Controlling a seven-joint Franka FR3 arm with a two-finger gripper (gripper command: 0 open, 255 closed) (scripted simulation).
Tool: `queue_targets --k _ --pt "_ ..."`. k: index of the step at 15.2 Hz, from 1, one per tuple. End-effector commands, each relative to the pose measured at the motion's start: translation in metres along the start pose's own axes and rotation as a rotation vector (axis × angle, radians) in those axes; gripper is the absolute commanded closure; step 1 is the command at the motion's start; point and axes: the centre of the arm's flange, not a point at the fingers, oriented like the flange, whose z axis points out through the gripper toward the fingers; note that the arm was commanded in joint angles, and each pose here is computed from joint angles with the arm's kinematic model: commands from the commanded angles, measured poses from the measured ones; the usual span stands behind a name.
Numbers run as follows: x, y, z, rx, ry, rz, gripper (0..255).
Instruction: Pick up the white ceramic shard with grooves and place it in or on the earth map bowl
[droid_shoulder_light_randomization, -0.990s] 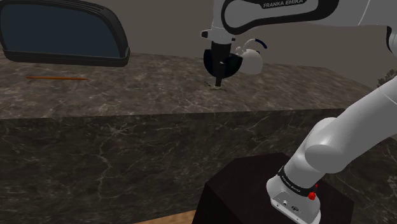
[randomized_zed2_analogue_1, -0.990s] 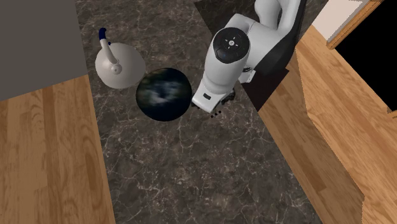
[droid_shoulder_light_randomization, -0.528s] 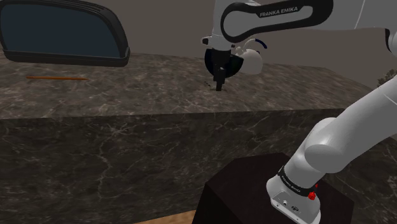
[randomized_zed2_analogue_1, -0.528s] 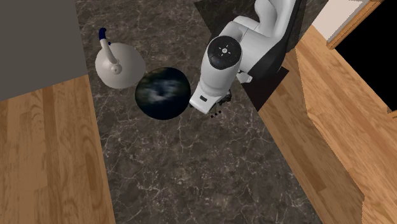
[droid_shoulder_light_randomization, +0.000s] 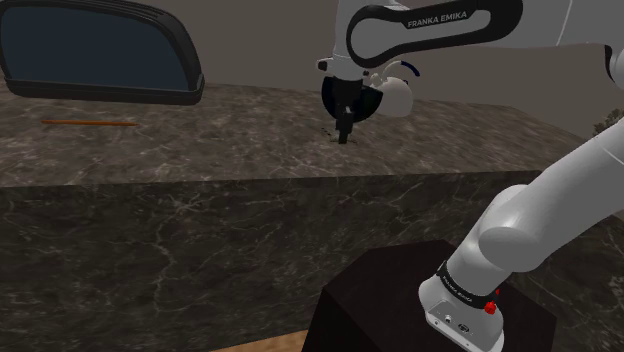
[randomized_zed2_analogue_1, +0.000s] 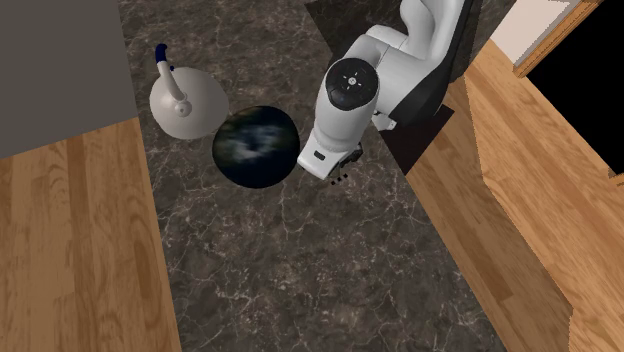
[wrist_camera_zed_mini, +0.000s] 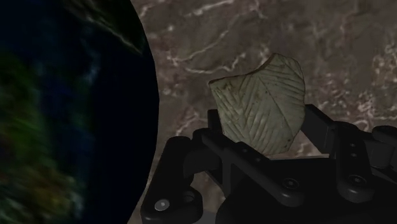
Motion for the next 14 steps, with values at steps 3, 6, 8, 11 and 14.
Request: queue_targets --k 3,6,8,11,14 --pt "0.0 0.0 0.0 0.0 0.0 0.0 255" --pt "-0.001 0.0 -0.006 0.0 0.0 0.0 255" --pt "-0.002 0.0 -0.016 0.0 0.0 0.0 255" --pt "-0.004 0.0 -0.032 0.0 0.0 0.0 255" --pt "-0.005 0.001 -0.048 0.0 0.0 0.0 255"
